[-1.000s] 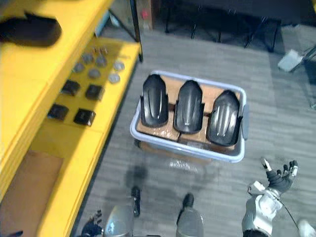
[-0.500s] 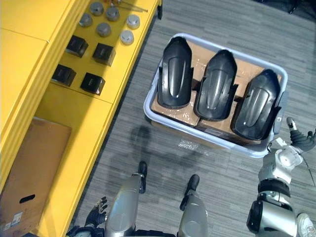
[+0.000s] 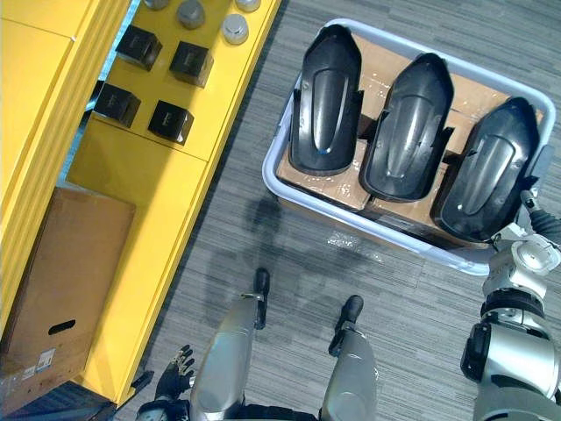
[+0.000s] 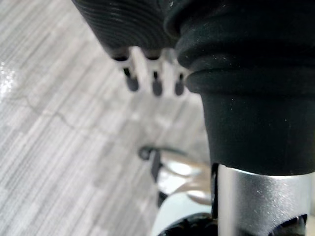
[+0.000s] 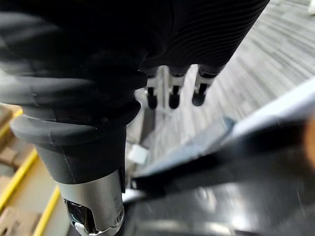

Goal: Walk over and take plastic housings, then place them on the shelf

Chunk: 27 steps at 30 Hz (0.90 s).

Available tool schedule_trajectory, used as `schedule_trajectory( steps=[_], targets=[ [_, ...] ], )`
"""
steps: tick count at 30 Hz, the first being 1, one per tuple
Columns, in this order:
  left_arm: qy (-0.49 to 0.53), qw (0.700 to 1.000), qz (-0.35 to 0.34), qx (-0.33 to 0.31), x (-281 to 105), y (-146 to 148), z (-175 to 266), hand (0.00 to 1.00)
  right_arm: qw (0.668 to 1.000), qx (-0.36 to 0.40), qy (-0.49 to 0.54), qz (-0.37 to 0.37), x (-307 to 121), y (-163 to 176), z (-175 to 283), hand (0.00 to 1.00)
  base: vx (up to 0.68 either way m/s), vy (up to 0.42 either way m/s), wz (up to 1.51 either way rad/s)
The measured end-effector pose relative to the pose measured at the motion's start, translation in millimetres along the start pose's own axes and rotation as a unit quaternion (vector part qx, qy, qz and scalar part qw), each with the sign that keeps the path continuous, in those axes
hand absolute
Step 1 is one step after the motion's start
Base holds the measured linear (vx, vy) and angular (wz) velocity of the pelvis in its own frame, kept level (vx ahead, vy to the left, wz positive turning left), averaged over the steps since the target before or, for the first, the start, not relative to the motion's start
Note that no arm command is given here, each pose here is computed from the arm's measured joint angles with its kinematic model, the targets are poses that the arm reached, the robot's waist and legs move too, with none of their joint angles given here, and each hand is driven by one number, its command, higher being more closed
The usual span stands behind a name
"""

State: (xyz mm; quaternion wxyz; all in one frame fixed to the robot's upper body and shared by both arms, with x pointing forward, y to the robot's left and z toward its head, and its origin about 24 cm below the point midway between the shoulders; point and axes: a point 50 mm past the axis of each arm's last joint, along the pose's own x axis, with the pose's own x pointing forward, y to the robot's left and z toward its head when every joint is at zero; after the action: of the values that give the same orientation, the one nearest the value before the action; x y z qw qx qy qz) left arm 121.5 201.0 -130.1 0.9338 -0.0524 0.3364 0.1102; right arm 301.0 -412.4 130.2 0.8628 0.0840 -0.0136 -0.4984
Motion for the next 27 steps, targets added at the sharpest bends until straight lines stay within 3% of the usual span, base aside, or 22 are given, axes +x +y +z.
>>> schedule_trajectory(
  steps=[8, 9, 18, 20, 26, 27],
  targets=[
    [-0.001, 1.0, -0.005, -0.026, 3.8, -10.8, 0.9, 0.0, 0.999, -0.037, 0.008, -0.014, 9.0, -4.5, 18.6, 0.0, -0.01, -0.005, 0.08],
    [0.004, 0.999, -0.003, -0.032, 4.7, -12.4, -0.6, 0.0, 0.999, -0.038, 0.001, -0.021, 10.9, -7.6, 25.0, 1.0, -0.01, -0.011, 0.09],
    [-0.003, 0.998, -0.004, -0.057, 8.4, -18.8, 3.9, 0.0, 0.991, -0.093, 0.025, -0.089, 22.9, -47.1, 48.9, 1.0, -0.03, -0.006, 0.17],
    [-0.004, 0.996, 0.026, -0.083, 14.9, -22.1, 10.2, 0.0, 0.987, -0.119, 0.032, -0.107, 24.3, -57.0, 52.8, 1.0, -0.03, -0.032, 0.13],
    [-0.046, 0.994, 0.021, -0.095, 26.8, -31.5, 35.8, 0.0, 0.979, -0.157, 0.083, -0.096, 20.5, -49.1, 33.9, 1.0, -0.01, -0.044, 0.11],
    [-0.05, 0.994, 0.019, -0.097, 27.0, -32.6, 37.6, 0.0, 0.973, -0.193, 0.085, -0.098, 18.8, -46.6, 28.8, 1.0, 0.02, -0.042, 0.06]
  ],
)
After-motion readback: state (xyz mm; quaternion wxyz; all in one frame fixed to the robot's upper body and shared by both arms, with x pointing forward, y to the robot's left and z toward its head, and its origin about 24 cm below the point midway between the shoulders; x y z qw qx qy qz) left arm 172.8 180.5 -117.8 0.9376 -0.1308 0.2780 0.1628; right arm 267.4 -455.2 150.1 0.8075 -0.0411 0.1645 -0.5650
